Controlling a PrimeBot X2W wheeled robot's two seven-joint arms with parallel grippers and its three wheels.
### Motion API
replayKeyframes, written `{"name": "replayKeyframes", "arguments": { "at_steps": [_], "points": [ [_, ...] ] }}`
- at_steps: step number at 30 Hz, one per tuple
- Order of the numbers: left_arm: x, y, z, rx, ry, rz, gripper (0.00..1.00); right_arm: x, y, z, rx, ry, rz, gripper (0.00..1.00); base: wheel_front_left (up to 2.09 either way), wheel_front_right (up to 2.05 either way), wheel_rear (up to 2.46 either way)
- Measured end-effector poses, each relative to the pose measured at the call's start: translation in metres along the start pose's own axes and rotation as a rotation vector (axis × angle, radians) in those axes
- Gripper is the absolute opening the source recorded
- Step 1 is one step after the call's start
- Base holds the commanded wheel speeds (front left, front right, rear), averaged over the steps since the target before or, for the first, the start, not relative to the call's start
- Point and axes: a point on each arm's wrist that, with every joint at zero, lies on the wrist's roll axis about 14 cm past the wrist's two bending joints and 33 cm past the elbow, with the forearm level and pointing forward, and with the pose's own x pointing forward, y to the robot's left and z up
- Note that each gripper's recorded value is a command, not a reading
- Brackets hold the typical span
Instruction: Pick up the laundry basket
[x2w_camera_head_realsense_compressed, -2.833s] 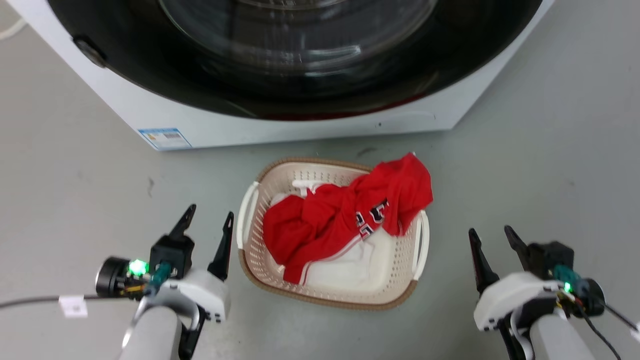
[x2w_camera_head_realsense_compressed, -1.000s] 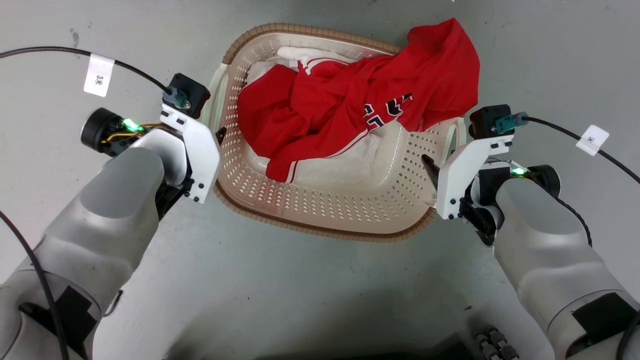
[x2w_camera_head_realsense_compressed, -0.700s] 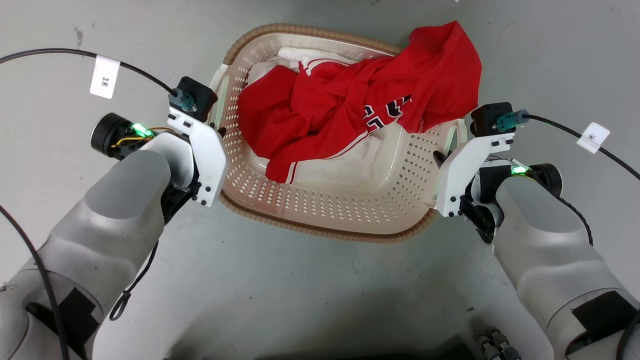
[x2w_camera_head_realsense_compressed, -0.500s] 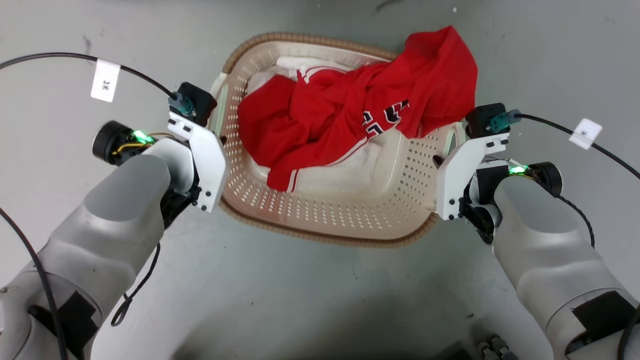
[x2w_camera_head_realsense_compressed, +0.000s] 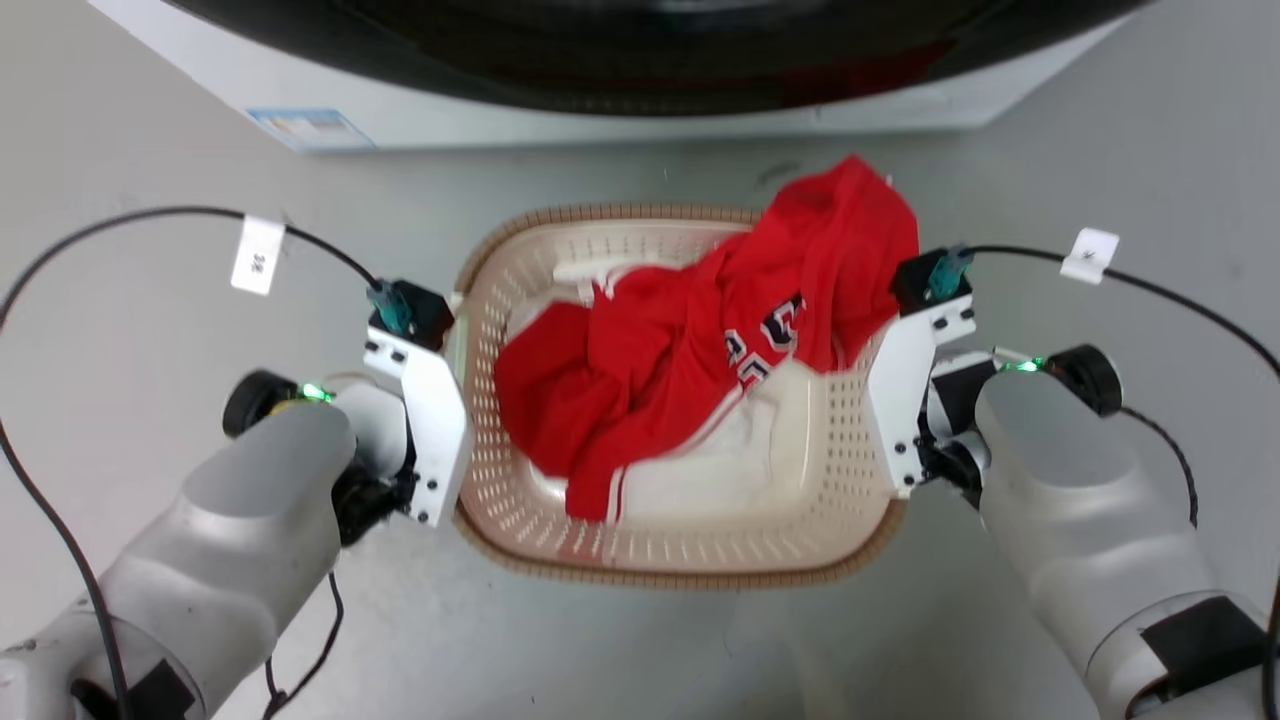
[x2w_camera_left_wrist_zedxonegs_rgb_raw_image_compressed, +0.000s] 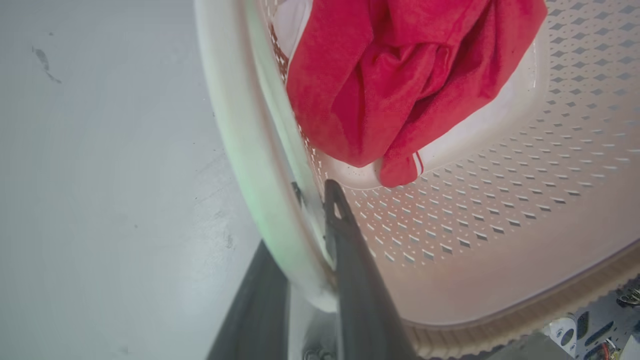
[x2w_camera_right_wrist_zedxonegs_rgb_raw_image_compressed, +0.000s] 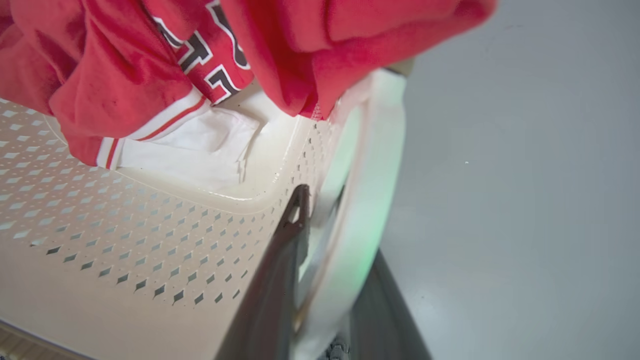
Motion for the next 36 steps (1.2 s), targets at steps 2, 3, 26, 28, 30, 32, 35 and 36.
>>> {"name": "replayKeyframes", "arguments": {
  "at_steps": [2,3,26,28,30,32,35,36],
  "points": [
    [-0.014,-0.004,-0.003,-0.010,0.006,-0.001,0.00,-0.012,0.003,0.001,-0.012,0.004,-0.004,0.00,0.00,0.00,0.00],
    [-0.021,-0.006,-0.004,-0.018,0.009,-0.001,0.00,-0.018,0.004,0.002,-0.018,0.005,-0.006,0.00,0.00,0.00,0.00],
    [-0.138,-0.041,-0.054,-0.061,0.035,0.016,0.00,-0.130,0.059,-0.013,-0.101,0.000,0.036,0.00,0.00,0.00,0.00],
    [-0.144,-0.044,-0.055,-0.058,0.028,0.017,0.00,-0.138,0.060,-0.015,-0.102,-0.008,0.032,0.00,0.00,0.00,0.00],
    [-0.149,-0.048,-0.058,-0.051,0.030,0.018,0.00,-0.144,0.061,-0.020,-0.104,0.002,0.028,0.00,0.00,0.00,0.00],
    [-0.153,-0.053,-0.063,-0.053,0.040,0.011,0.00,-0.149,0.063,-0.027,-0.101,0.009,0.029,0.00,0.00,0.00,0.00],
    [-0.159,-0.059,-0.069,-0.057,0.054,0.003,0.00,-0.156,0.066,-0.032,-0.094,0.009,0.033,0.00,0.00,0.00,0.00],
    [-0.161,-0.060,-0.069,-0.056,0.055,0.003,0.00,-0.159,0.066,-0.032,-0.093,0.008,0.033,0.00,0.00,0.00,0.00]
  ]
}}
